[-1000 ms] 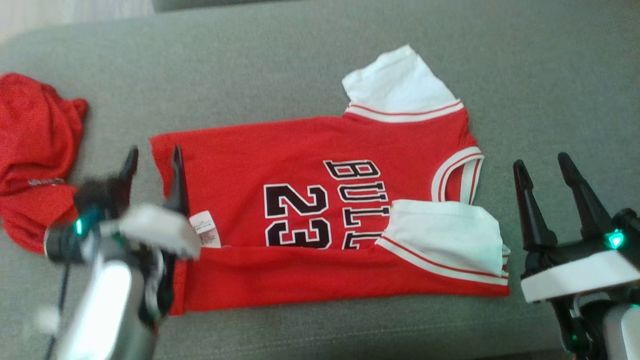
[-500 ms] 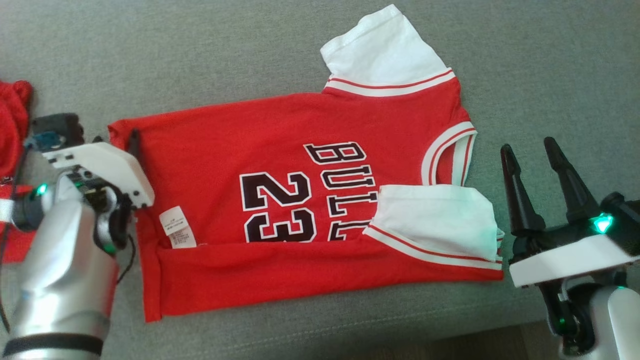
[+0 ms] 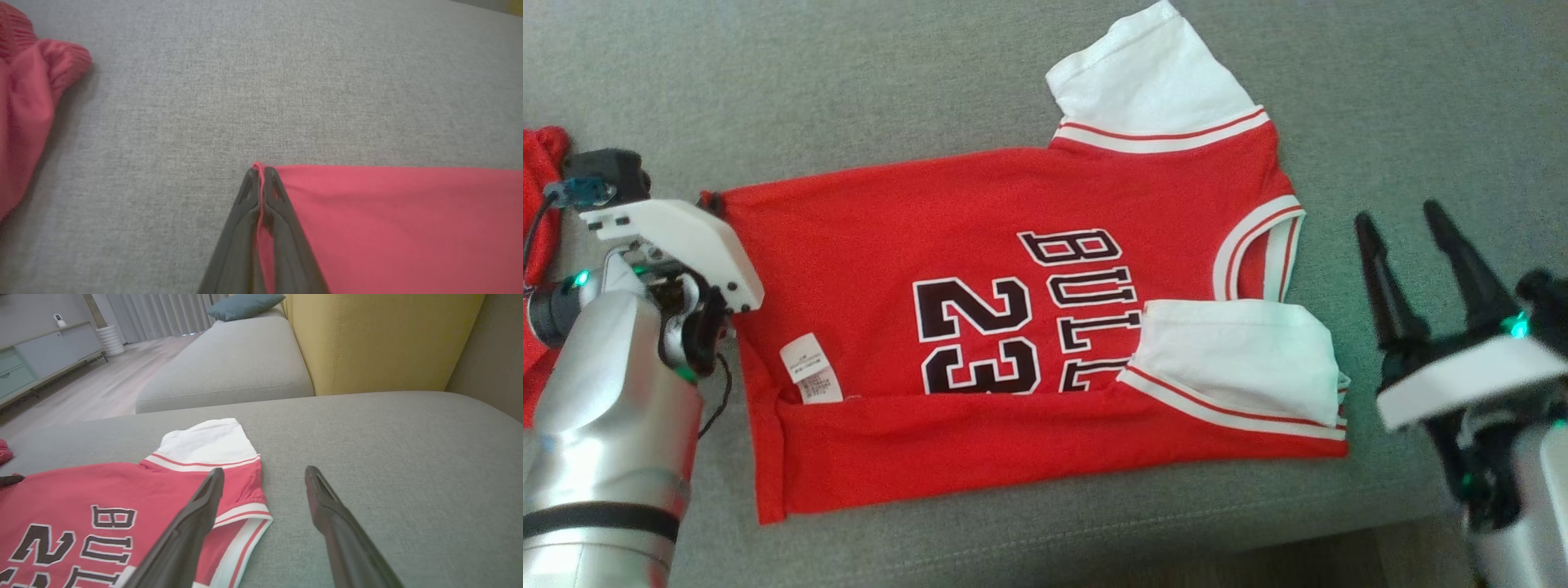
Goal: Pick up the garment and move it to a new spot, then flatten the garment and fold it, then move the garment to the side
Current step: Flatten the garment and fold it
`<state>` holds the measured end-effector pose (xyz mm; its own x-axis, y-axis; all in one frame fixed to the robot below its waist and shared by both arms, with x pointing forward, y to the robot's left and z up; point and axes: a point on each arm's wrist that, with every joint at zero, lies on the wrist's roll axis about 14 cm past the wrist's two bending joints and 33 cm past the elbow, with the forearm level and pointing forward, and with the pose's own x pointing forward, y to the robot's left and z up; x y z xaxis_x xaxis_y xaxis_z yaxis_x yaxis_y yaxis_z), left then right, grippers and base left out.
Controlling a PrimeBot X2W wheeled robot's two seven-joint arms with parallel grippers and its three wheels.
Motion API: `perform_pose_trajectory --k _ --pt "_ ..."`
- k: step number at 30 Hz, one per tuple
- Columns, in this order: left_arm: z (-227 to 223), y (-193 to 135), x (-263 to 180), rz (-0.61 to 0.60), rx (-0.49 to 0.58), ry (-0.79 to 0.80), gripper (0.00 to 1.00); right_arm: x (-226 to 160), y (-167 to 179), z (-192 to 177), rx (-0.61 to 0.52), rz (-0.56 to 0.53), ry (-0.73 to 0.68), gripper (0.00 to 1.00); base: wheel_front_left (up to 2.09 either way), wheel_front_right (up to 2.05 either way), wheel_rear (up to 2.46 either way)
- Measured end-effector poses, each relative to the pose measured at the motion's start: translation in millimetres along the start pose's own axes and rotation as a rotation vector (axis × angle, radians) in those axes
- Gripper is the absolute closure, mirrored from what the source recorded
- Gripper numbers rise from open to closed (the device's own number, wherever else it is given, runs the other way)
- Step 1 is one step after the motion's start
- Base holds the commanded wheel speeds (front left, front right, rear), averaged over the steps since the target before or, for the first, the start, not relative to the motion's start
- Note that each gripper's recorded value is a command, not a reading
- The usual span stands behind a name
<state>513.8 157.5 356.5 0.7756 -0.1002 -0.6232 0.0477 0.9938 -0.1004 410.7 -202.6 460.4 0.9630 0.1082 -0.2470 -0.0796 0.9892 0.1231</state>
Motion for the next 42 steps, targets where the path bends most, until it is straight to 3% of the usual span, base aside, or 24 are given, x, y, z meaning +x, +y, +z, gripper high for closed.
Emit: perform_pose_trajectory --k 8,20,27,30,31,33,37,42 --pt "10.0 -3.8 7.6 -0.01 0.022 -0.043 1.0 61.9 -19.7 1.6 0.001 0.039 0.091 0.0 0.0 0.0 0.0" --pt "25.1 -21.1 24.5 -0.071 0.032 -0.119 1.0 185.5 20.5 -9.9 -0.056 0.202 0.275 0.0 0.0 0.0 0.0" --pt "23.9 -16.7 27.8 -0.075 0.038 -0.133 1.0 213.7 39.3 -58.1 -0.121 0.254 0.467 0.0 0.0 0.0 0.0" --pt "21.2 -15.4 29.5 -0.079 0.041 -0.133 1.0 224.3 42.4 -56.8 -0.139 0.264 0.481 0.0 0.0 0.0 0.0" --pt "20.8 -15.3 30.0 -0.079 0.04 -0.134 1.0 226.3 42.9 -56.8 -0.146 0.266 0.491 0.41 0.0 0.0 0.0" --pt "20.8 -15.5 30.3 -0.079 0.039 -0.136 1.0 227.2 42.6 -57.0 -0.143 0.266 0.502 1.0 0.0 0.0 0.0" --pt "22.4 -16.1 27.8 -0.078 0.031 -0.138 1.0 224.4 39.5 -48.8 -0.146 0.262 0.463 1.0 0.0 0.0 0.0" --pt "27.8 -15.8 17.7 -0.075 0.04 -0.153 1.0 220.4 39.7 -4.9 -0.139 0.263 0.265 1.0 0.0 0.0 0.0"
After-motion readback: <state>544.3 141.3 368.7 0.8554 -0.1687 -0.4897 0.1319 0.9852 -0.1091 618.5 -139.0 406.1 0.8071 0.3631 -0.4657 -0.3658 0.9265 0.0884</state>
